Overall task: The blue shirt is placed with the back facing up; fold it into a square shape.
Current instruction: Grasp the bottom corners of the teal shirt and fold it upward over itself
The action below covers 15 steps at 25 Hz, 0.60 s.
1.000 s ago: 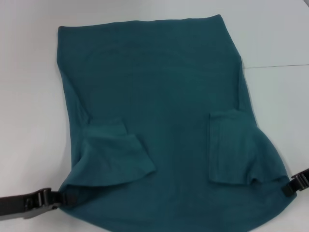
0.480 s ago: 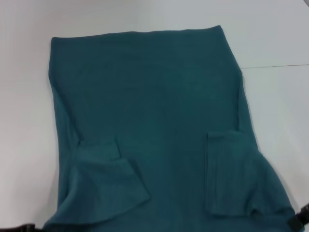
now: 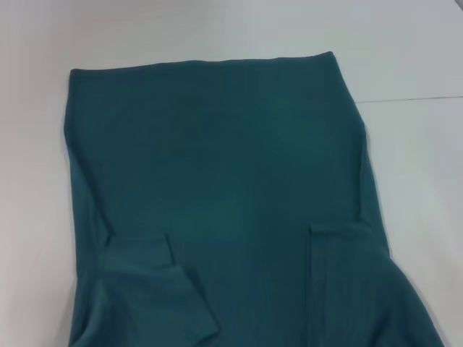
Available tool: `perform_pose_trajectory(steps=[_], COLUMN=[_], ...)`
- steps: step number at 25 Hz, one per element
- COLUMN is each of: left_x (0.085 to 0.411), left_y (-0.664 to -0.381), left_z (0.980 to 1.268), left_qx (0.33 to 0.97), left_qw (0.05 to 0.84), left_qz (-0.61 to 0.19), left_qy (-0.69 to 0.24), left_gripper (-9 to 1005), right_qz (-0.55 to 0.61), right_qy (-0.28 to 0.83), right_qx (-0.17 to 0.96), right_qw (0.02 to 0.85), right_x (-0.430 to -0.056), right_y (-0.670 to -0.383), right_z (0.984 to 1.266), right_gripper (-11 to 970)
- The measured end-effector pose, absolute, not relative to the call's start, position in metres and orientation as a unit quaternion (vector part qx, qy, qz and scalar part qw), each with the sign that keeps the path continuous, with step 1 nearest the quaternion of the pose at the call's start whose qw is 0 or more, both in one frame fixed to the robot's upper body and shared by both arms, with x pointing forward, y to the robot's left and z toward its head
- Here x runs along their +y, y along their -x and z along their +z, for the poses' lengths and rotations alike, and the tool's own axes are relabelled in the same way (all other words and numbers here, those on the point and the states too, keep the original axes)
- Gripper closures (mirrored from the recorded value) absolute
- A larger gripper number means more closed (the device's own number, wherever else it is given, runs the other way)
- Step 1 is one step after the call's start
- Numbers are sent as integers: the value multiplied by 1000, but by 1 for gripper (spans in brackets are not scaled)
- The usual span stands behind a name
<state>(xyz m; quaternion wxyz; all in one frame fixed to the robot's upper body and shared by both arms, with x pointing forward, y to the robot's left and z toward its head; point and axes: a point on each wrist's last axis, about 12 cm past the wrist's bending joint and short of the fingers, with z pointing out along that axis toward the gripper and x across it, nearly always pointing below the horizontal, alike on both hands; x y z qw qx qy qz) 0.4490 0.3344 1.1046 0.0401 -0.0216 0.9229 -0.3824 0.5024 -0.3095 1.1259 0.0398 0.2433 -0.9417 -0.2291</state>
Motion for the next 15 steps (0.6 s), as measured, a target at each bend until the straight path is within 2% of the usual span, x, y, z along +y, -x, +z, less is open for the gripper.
perform_pose_trajectory(steps=[7,15], left_x=[332,326], left_y=[-446,-459], left_z=[1099,1112], left_qx=[917,902], left_qw=[26,62], left_qz=[-396,-426], left_qy=[30,13], left_gripper=[990,989], right_qz=[-241,-235], right_qy=[-250,-225], right_qx=[-936,-945], right_qw=[50,-29], right_x=[-308,-324], right_y=[-498,-507], right_z=[1119,1144], right_gripper=[902,902])
